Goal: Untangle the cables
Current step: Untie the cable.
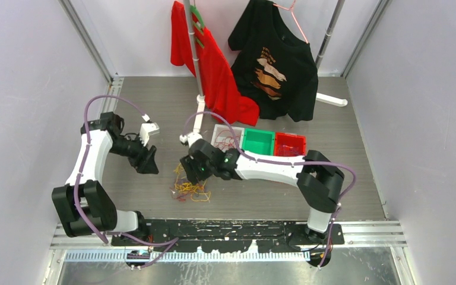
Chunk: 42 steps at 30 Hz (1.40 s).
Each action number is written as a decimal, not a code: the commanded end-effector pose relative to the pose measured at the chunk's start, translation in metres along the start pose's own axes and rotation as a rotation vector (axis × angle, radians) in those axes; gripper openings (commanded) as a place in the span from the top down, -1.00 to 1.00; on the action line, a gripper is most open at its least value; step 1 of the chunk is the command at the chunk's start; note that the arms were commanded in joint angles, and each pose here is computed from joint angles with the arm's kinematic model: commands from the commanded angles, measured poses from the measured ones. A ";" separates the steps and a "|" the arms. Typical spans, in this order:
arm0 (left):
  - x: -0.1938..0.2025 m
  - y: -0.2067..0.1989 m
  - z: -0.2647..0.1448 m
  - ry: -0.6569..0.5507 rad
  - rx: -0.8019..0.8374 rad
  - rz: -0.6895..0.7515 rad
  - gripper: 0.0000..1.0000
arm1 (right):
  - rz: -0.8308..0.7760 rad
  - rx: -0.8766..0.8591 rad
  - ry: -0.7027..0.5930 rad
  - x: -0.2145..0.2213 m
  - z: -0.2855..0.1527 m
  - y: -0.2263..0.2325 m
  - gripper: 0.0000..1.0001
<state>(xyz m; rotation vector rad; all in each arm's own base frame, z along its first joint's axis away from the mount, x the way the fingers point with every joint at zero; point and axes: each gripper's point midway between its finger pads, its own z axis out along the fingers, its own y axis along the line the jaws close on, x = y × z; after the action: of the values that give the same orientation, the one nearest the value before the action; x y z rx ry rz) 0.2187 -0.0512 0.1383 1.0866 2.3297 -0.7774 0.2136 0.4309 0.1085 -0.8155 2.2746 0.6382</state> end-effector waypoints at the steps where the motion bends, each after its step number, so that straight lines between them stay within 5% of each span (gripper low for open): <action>1: 0.001 -0.022 0.006 -0.003 0.088 0.037 -0.33 | 0.093 0.008 0.012 0.032 -0.013 0.000 -0.21; 8: 0.010 -0.028 0.029 0.034 0.102 0.056 -0.33 | 0.054 -0.004 0.042 0.042 0.025 0.003 -0.05; 16: -0.008 0.012 0.027 -0.025 -0.065 -0.015 -0.33 | 0.003 -0.041 -0.037 -0.009 0.050 0.024 0.03; 27: 0.013 0.035 0.043 -0.001 -0.041 -0.155 -0.18 | 0.110 0.011 -0.069 -0.022 -0.001 -0.002 -0.40; 34: 0.003 0.034 0.065 -0.004 0.038 -0.229 -0.11 | 0.220 0.042 -0.157 -0.061 -0.011 -0.026 -0.22; 42: 0.009 0.047 0.085 0.046 0.040 -0.278 0.08 | 0.206 0.060 -0.182 -0.054 -0.014 -0.034 -0.08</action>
<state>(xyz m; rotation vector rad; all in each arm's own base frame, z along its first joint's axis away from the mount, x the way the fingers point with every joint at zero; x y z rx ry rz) 0.2446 -0.0742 0.0500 0.8394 2.5934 -0.9185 0.2625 0.4150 0.1136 -0.5231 2.3147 0.6373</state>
